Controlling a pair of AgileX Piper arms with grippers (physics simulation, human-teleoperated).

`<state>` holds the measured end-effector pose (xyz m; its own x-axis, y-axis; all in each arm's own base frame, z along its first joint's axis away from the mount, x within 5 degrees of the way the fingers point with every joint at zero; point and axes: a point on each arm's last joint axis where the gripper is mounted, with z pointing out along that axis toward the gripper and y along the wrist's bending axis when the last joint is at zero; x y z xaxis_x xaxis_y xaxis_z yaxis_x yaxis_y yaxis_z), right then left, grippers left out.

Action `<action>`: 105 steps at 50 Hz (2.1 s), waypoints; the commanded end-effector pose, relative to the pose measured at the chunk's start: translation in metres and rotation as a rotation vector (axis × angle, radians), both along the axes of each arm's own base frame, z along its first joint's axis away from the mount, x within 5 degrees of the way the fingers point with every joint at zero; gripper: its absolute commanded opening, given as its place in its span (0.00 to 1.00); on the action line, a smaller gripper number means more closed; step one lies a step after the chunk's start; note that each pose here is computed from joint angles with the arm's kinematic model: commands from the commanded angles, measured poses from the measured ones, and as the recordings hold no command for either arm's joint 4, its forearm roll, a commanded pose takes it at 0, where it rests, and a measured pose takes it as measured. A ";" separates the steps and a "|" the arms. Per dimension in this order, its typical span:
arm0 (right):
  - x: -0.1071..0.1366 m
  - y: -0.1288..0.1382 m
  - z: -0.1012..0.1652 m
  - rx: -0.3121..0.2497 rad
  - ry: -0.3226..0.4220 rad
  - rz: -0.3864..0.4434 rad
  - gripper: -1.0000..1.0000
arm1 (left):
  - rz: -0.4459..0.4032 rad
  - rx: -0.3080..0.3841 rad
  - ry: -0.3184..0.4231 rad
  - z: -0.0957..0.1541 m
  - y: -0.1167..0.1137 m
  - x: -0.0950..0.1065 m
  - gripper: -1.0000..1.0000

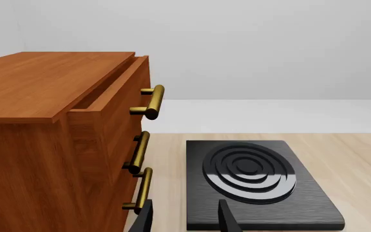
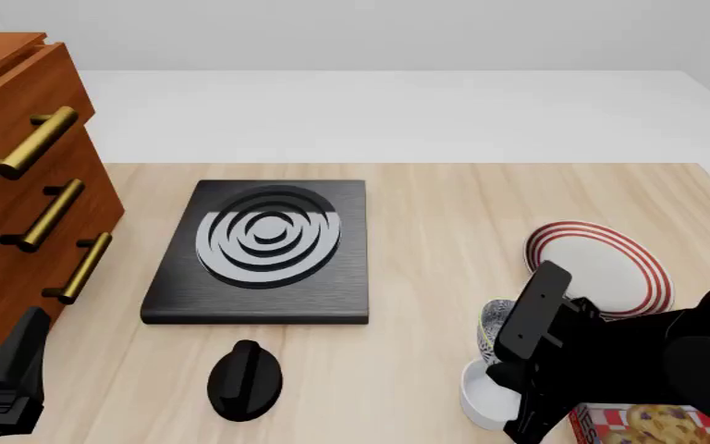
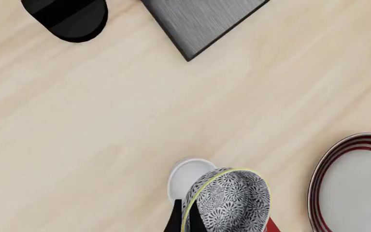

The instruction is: Pick the akita bowl on the ramekin and place it on the plate.

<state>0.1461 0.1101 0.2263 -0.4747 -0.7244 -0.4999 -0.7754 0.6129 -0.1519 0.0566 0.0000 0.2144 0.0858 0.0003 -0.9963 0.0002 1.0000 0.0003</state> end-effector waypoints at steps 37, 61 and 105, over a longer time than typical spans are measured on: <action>0.060 -0.027 0.054 -0.052 -0.132 -0.099 0.00 | 0.000 0.000 0.000 0.000 0.000 0.000 1.00; 0.116 -0.074 0.030 -0.135 -0.117 -0.251 0.00 | 0.000 0.000 0.000 0.000 0.000 0.000 1.00; 0.168 -0.154 0.006 -0.217 -0.098 -0.420 0.00 | 0.000 0.000 0.000 0.000 0.000 0.000 1.00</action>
<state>0.3033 -0.0361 0.2344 -0.7002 -0.5821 -0.4135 -0.4598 0.8106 -0.3626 0.0566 0.0000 0.2144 0.0858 0.0003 -0.9963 0.0001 1.0000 0.0003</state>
